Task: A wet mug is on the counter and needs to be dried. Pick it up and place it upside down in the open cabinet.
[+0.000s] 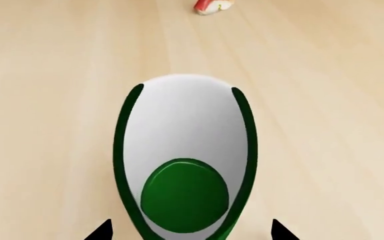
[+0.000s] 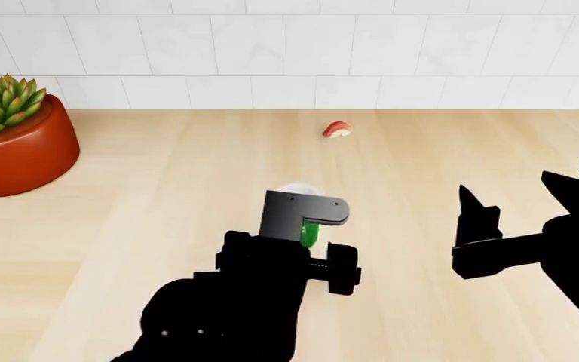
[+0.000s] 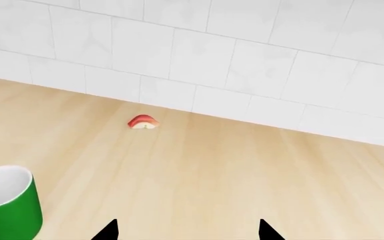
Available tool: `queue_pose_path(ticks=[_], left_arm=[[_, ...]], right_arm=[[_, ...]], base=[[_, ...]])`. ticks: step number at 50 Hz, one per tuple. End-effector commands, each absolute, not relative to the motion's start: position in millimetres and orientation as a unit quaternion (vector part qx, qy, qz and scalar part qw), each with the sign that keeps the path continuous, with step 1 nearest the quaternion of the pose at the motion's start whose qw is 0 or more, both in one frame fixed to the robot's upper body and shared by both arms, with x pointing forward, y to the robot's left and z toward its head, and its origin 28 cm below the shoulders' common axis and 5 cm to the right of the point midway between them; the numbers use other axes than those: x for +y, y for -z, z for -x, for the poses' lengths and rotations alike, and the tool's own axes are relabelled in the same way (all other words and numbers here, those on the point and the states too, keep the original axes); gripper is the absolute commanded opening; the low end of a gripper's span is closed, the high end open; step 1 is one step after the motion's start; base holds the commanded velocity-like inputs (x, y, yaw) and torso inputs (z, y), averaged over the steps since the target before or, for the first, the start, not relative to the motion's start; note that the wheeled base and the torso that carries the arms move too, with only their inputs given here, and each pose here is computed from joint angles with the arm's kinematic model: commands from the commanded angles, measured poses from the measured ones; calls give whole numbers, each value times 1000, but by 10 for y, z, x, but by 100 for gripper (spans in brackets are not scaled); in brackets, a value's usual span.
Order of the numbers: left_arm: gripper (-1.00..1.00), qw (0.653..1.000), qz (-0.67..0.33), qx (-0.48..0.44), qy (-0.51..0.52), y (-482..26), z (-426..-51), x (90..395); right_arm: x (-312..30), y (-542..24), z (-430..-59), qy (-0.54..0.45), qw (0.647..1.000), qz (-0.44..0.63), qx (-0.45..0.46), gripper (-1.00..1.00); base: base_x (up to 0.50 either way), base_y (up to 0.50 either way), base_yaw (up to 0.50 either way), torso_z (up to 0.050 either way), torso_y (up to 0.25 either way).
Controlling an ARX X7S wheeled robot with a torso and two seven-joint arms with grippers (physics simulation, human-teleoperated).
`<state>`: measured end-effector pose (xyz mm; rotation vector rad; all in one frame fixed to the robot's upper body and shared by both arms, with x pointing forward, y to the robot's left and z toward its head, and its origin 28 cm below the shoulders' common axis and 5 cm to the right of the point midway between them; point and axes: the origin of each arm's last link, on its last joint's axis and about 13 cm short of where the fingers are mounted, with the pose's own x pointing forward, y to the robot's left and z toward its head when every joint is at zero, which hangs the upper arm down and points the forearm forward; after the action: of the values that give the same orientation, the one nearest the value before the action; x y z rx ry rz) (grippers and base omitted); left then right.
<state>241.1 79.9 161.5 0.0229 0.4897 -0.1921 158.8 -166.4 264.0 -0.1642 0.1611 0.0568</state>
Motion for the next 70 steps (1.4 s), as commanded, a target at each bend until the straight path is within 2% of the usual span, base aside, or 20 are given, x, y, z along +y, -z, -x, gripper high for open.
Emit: queue_pose_path(ticks=[1, 25, 26, 42, 50, 70], left_arm=[[100, 965, -15, 244, 95, -1579, -2458, 796], [100, 965, -19, 251, 75, -1526, -2596, 809], [-100, 964, -18, 253, 76, -1526, -2595, 809], [-100, 964, -28, 253, 81, -1546, -2559, 813], [-100, 973, -48, 192, 122, -1725, -2447, 862], [-100, 977, -125, 88, 145, -2081, -2362, 1119]], right_arm=[[-1667, -2631, -1589, -28, 993, 82, 81, 100], [-1671, -2619, -1584, -27, 993, 82, 81, 100], [-1671, -2621, -1582, -27, 993, 82, 81, 100], [-1670, -2620, -1571, -26, 993, 82, 81, 100], [-1671, -2633, -1553, -25, 993, 82, 78, 100], [-1674, -2653, -1529, -23, 993, 84, 77, 100]], base=[[0, 0, 0, 0, 0], [0, 0, 0, 0, 0], [0, 0, 0, 0, 0], [1, 0, 0, 0, 0], [0, 0, 0, 0, 0], [0, 0, 0, 0, 0]])
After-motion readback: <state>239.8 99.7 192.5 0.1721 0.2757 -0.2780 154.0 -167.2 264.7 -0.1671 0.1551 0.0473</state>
